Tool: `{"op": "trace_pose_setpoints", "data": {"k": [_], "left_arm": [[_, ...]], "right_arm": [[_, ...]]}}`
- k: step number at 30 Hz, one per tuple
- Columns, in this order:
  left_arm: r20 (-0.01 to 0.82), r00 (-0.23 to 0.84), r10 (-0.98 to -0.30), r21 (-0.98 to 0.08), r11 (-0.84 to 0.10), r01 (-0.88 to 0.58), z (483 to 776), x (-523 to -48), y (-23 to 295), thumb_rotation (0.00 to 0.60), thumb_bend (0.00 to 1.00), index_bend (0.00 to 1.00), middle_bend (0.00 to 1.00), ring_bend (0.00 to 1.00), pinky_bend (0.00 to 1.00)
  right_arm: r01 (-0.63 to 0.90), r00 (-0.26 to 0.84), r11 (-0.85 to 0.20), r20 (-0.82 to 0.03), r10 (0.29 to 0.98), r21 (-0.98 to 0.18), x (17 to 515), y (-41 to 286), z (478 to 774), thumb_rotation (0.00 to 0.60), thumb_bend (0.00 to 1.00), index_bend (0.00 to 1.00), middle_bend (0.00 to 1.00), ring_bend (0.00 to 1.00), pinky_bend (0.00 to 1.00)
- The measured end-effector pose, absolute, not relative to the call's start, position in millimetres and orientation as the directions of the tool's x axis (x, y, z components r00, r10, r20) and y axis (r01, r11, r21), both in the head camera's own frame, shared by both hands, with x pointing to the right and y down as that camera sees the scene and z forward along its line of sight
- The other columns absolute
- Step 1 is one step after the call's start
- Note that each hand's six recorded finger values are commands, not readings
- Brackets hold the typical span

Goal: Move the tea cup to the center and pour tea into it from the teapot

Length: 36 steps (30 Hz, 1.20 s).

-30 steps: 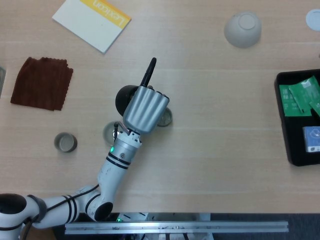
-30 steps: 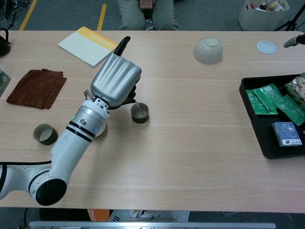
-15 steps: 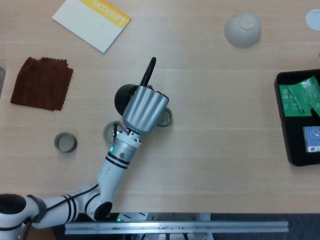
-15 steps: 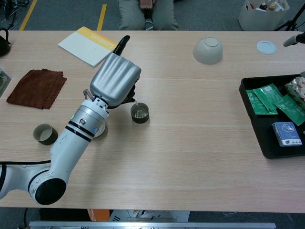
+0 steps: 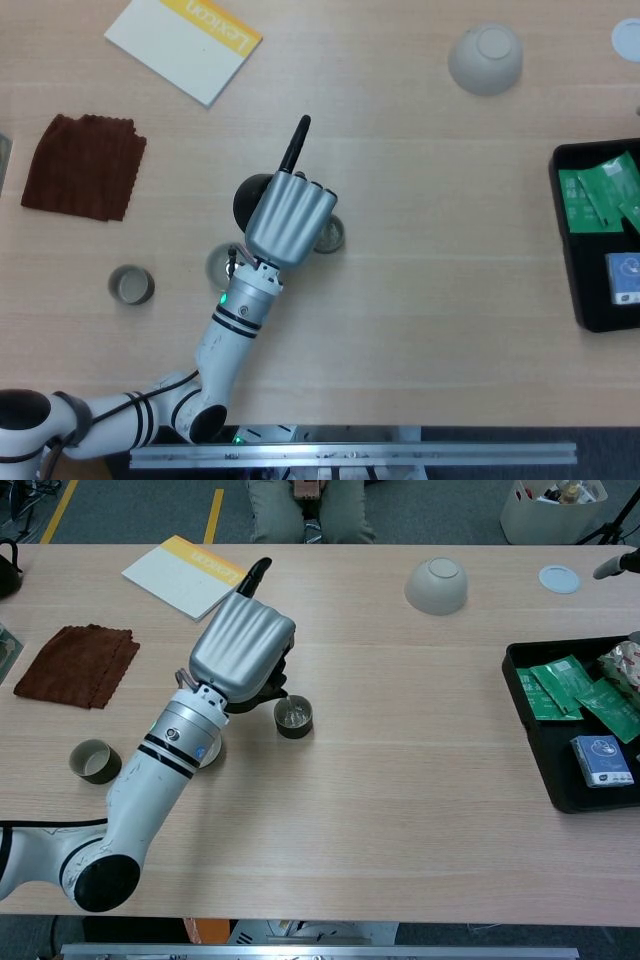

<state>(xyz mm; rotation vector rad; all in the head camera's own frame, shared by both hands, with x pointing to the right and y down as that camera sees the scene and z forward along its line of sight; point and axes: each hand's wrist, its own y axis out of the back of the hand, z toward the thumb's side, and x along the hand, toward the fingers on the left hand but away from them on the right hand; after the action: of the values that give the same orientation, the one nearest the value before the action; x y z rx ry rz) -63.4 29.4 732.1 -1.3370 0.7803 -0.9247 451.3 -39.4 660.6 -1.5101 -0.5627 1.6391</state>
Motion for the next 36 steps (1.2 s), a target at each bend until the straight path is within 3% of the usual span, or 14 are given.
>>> {"op": "trace_pose_setpoints", "data": {"k": [14,22,36], "left_arm": [[0.1,0.389,-0.916,-0.989,-0.135,-0.065,731,-67,23,0.6,0.18,0.94,1.0,0.83,0.03],[0.147,0.326,-0.934,-0.939,-0.235,-0.251,725,-82,10,0.6,0.18,0.93,1.0,0.83,0.03],[0.145,0.269,-0.952,-0.875,-0.251,-0.415,727,-123,-7,0.6,0.18,0.93,1.0,0.81,0.03]], "right_arm": [[-0.253,0.045,-0.567,-0.595,0.802,-0.784,452,-42,661,0.6,0.28,0.15,0.16,0.04,0.09],[-0.249,0.048,-0.569,-0.597,0.801,-0.784,448,-43,663,0.6,0.28,0.15,0.16,0.04,0.09],[-0.233,0.056,-0.573,-0.599,0.799,-0.786,443,-38,661,0.6,0.28,0.15,0.16,0.04,0.09]]}}
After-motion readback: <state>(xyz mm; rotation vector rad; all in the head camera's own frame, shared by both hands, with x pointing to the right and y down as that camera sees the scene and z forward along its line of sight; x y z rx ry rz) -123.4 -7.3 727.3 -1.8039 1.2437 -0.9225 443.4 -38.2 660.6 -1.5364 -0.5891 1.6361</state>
